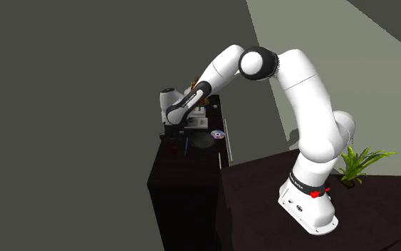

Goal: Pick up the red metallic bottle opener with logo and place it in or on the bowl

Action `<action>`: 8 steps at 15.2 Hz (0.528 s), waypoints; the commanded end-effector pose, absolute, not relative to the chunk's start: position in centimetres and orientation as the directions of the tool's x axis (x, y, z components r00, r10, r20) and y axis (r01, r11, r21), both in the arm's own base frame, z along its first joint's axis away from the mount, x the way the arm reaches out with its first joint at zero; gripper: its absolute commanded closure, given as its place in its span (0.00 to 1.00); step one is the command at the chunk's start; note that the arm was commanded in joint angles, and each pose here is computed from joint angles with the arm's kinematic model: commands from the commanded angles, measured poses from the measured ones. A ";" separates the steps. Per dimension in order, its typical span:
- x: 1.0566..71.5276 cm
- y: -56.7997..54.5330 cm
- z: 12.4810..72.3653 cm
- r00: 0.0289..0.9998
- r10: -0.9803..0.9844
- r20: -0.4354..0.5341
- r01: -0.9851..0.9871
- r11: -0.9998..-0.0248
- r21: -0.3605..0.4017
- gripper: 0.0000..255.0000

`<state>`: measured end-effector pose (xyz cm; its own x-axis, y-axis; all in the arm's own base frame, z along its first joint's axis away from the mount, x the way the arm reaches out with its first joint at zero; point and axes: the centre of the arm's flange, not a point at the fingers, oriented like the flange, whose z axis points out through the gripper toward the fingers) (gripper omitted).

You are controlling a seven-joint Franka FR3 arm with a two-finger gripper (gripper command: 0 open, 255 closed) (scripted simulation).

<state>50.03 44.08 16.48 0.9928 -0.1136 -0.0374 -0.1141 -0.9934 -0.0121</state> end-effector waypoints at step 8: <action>50.0 44.0 21.2 0.993 -0.114 -0.038 -0.114 -0.993 -0.012 1.00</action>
<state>50.04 43.96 20.53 0.9928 -0.1138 -0.0374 -0.1143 -0.9934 -0.0122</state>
